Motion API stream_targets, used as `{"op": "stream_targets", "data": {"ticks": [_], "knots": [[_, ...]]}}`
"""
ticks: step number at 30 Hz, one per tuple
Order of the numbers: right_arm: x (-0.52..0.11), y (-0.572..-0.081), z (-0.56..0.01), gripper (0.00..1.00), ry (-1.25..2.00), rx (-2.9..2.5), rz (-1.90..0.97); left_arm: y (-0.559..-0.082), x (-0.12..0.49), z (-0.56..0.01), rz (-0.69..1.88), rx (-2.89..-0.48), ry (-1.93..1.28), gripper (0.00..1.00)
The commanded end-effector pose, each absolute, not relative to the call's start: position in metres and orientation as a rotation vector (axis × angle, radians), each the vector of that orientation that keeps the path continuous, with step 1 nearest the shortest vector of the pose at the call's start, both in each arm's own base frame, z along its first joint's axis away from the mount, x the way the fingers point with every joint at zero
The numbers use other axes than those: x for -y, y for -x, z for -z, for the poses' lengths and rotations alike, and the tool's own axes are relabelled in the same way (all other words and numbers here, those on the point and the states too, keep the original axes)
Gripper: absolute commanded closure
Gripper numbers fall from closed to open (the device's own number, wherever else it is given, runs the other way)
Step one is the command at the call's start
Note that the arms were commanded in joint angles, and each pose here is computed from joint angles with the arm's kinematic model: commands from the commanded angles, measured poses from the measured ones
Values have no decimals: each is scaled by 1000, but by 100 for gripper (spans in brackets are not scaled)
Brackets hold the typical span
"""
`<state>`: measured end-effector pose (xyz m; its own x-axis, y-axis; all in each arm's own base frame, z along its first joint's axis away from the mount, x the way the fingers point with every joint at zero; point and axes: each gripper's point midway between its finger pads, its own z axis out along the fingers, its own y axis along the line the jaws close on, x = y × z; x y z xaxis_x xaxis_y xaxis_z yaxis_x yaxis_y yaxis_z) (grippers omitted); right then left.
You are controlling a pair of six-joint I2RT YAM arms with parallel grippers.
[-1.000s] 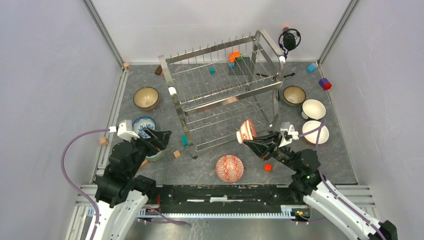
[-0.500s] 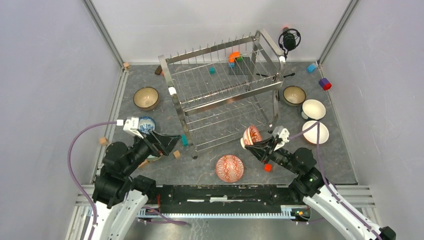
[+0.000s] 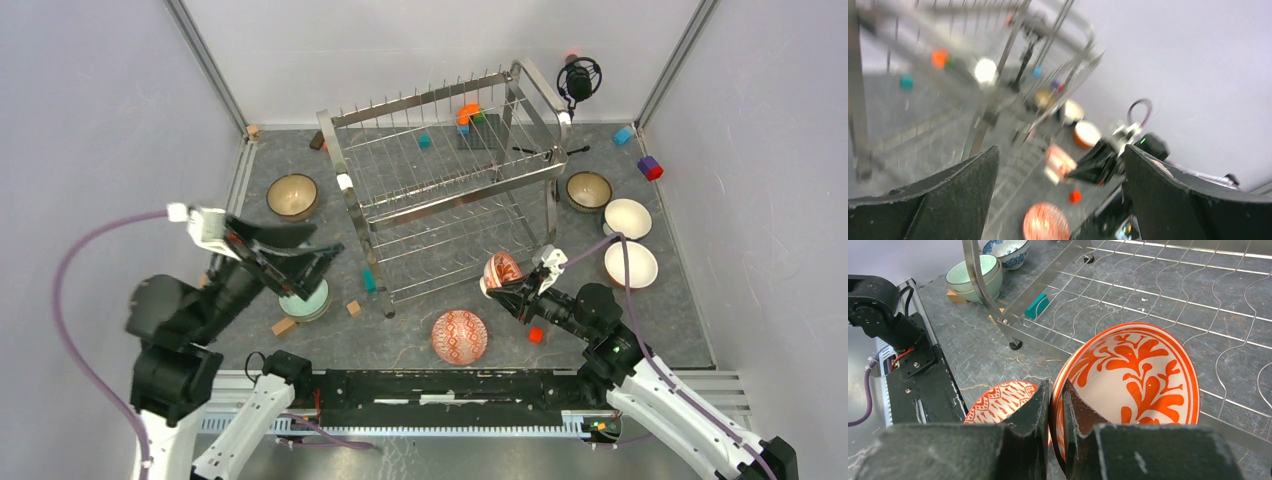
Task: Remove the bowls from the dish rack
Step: Place the bowl with the bowl.
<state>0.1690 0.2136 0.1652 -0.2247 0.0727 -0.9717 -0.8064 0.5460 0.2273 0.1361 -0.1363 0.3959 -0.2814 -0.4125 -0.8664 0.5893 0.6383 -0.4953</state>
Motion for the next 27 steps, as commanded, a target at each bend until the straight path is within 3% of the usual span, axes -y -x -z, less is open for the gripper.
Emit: {"op": "stream_targets", "data": {"ticks": [1, 11, 15, 18, 23, 27], "knots": [[-216, -172, -238, 100, 619, -1379, -933, -132, 146, -504, 1012, -1299, -283, 0], [-213, -173, -249, 100, 670, -1380, -875, -162, 188, -572, 1221, -1258, -344, 0], [-217, -175, -248, 100, 668, -1382, -887, -157, 247, -558, 1104, -1360, -481, 0], [-216, -174, -249, 100, 663, -1381, -886, -137, 292, -541, 861, -1398, -606, 0], [-209, -167, -255, 100, 668, -1362, -870, -114, 299, -545, 907, -1366, -585, 0], [-201, -163, -254, 100, 694, -1371, -827, -97, 310, -504, 843, -1484, -595, 0]]}}
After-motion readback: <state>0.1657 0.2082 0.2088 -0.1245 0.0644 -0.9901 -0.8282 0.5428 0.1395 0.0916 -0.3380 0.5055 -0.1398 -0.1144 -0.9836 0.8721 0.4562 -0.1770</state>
